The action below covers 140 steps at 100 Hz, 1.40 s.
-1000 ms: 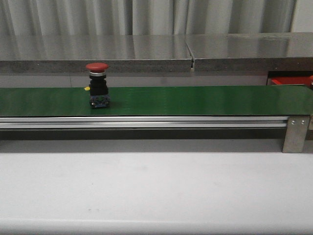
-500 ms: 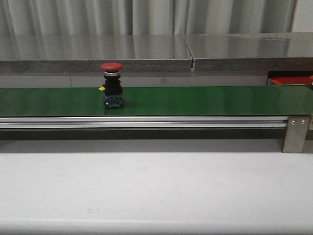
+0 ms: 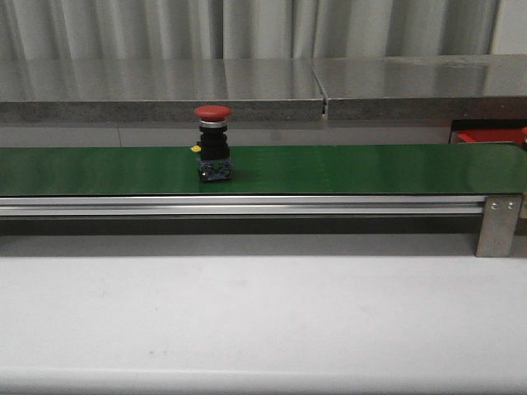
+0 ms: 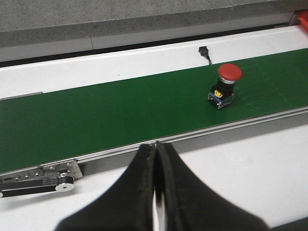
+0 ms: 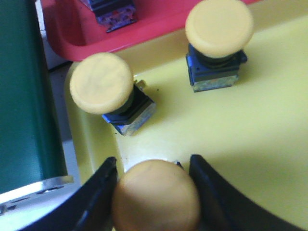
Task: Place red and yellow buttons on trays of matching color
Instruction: 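Lower the yellow button into the yellow tray and open the right gripper, then lower the right gripper toward the red button on the belt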
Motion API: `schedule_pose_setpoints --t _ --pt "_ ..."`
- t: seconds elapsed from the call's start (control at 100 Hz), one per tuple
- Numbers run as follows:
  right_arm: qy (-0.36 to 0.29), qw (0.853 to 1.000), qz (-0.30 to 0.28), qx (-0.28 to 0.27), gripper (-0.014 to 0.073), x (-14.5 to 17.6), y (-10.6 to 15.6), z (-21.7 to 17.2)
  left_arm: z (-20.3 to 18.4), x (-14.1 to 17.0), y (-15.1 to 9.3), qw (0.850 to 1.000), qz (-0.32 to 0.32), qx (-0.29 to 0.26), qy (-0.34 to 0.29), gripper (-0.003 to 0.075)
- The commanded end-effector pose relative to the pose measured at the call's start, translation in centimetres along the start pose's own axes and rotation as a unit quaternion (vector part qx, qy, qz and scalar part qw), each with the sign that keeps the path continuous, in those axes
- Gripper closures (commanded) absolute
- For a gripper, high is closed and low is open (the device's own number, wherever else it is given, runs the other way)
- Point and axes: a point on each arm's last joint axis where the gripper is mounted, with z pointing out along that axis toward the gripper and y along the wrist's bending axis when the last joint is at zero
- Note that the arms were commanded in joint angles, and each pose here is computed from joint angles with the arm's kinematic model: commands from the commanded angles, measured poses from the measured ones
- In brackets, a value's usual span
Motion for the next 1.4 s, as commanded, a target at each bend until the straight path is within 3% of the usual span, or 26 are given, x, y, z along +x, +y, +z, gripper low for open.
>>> schedule_pose_setpoints --t 0.0,0.21,0.4,0.5,0.99,1.39 --pt "-0.032 0.999 0.016 0.009 0.044 -1.2 -0.2 -0.4 -0.5 -1.3 -0.2 0.999 -0.008 0.003 -0.047 0.0741" --pt "-0.015 1.0 0.019 0.008 0.0396 -0.8 -0.3 0.4 -0.5 -1.3 -0.2 0.999 -0.008 0.003 -0.047 0.0741" --pt "-0.015 1.0 0.019 0.008 0.0064 -0.8 -0.3 0.4 -0.5 -1.3 -0.2 0.999 -0.008 0.003 -0.047 0.0741" --pt "-0.015 1.0 0.02 0.008 -0.0025 -0.8 -0.3 0.4 -0.5 -1.3 -0.2 0.999 -0.008 0.003 -0.047 0.0741" --pt "-0.046 0.999 -0.007 -0.019 -0.0022 -2.5 0.7 -2.2 -0.5 -1.3 -0.2 0.999 -0.008 0.003 -0.047 0.0741" --pt "-0.023 0.987 -0.078 -0.135 -0.0022 -6.3 4.7 -5.9 -0.5 -1.3 -0.2 0.999 -0.008 0.003 -0.047 0.0741"
